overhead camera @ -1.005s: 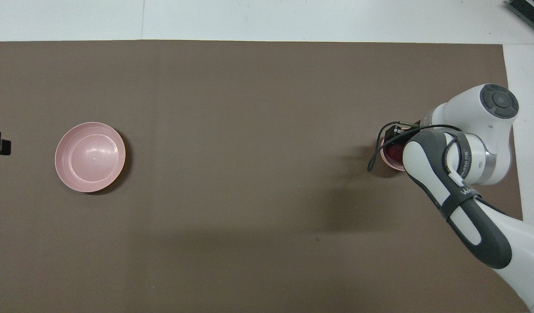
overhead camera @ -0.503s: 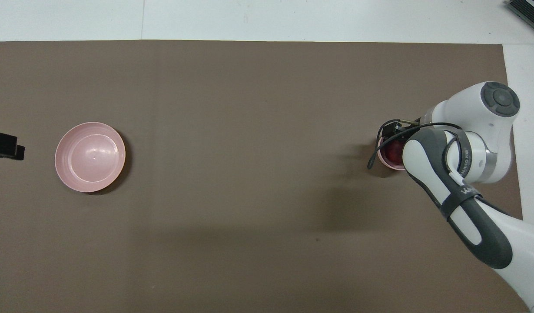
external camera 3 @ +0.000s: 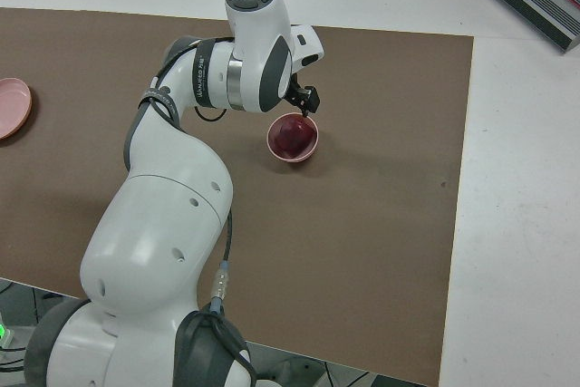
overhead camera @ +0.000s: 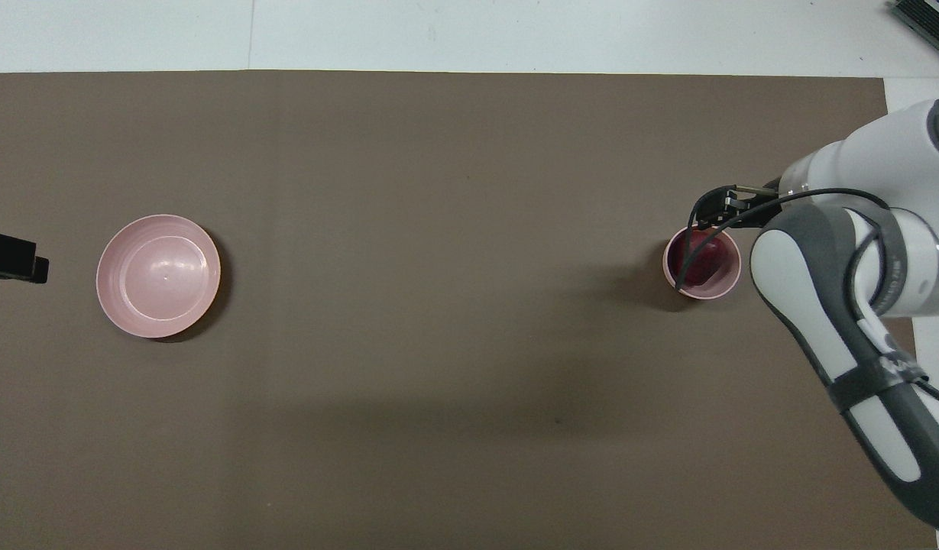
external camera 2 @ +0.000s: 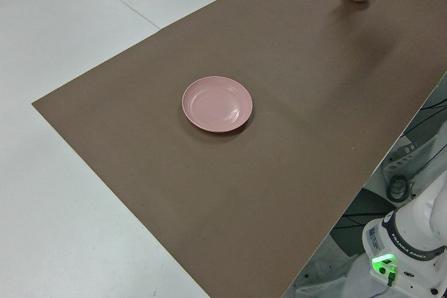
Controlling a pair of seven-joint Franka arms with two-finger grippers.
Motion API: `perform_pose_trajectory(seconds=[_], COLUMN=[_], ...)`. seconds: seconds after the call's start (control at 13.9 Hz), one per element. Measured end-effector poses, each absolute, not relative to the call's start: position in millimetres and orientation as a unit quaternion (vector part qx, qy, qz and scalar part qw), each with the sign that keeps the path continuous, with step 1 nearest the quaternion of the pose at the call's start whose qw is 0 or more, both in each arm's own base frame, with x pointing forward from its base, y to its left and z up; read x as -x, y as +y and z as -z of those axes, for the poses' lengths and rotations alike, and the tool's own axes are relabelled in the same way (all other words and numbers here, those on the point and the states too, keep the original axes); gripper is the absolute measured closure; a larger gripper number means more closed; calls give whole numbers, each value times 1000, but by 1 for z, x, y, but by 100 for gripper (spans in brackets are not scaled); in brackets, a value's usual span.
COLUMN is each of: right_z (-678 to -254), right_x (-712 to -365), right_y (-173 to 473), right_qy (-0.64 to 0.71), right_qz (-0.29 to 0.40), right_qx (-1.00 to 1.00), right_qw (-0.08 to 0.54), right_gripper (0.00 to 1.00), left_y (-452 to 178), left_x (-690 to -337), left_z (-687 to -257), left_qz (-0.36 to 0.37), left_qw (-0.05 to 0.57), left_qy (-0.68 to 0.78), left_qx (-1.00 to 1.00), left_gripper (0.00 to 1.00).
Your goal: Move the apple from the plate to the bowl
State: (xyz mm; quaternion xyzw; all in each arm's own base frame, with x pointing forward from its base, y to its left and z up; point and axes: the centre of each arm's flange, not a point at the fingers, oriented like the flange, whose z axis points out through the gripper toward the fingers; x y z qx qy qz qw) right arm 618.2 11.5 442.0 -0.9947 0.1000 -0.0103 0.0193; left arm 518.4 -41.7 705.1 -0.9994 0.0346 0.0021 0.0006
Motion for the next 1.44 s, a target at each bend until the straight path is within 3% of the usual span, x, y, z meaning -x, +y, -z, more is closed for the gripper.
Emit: perform_pose_trajectory(seconds=[1.01, 1.44], right_z=[-676, -681], right_x=[-508, -504], right_y=[-7, -21], right_qy=[56, 8], right_qz=[-5, 2], right_qx=[998, 1000], right_qw=[21, -3], right_gripper=[0, 0], left_y=[-36, -34], left_x=[-517, -517], left_z=[-708, -708], left_qz=[0, 0], left_qw=[0, 0], left_qy=[30, 27], left_qx=[1000, 1000], left_gripper=[0, 0])
